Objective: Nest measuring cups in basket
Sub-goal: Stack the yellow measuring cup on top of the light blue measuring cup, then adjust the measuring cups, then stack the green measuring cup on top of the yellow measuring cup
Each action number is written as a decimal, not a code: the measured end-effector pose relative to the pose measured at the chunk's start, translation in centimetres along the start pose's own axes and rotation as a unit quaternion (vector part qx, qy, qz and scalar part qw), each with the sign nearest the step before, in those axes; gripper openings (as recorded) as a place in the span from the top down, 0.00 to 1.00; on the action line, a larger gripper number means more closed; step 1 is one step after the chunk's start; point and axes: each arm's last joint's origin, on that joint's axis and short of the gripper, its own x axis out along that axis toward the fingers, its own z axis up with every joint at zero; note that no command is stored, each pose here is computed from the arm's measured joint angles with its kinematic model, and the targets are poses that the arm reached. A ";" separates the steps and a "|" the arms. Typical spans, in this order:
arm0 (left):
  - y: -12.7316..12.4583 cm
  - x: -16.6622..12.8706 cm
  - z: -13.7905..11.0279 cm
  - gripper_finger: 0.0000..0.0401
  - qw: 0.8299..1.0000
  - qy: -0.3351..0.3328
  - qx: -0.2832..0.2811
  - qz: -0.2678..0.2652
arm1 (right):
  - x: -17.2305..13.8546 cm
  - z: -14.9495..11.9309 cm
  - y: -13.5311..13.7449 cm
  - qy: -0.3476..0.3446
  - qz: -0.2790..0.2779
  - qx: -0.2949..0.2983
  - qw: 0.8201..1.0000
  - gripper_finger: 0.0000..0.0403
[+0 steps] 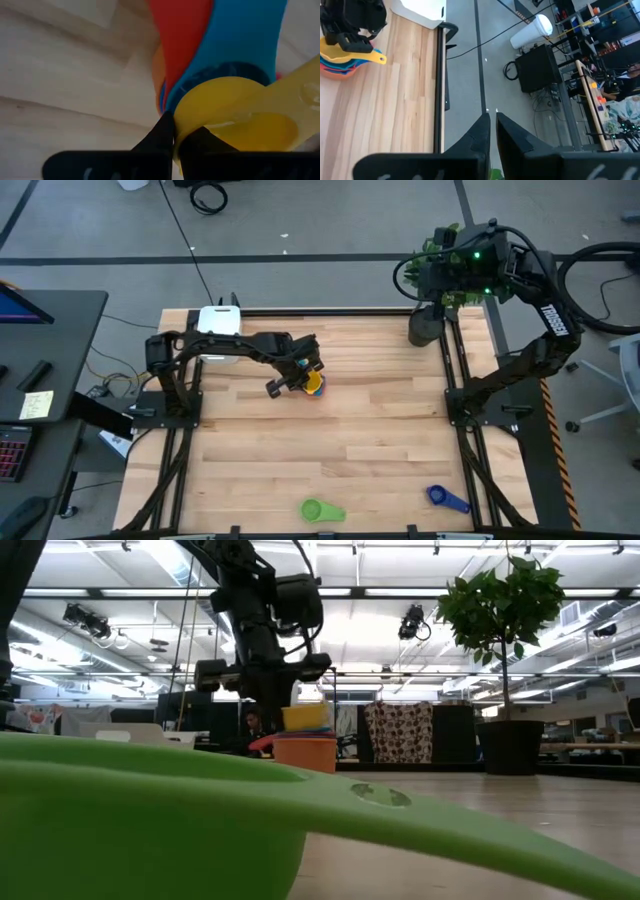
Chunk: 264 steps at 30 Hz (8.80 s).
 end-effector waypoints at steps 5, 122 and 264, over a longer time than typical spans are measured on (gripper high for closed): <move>-0.5 0.8 -0.1 0.94 1.000 0.019 0.014 -0.013 | 0.0 0.0 0.0 0.002 0.001 -0.001 1.000 0.92; -1.8 3.2 5.0 0.76 0.828 -0.037 0.560 -0.005 | 34.0 -9.8 16.1 0.213 0.395 0.432 0.782 0.92; 11.2 -2.7 -20.6 0.76 0.578 0.031 0.800 -0.160 | 6.1 -6.4 12.7 0.154 0.376 0.263 0.875 0.97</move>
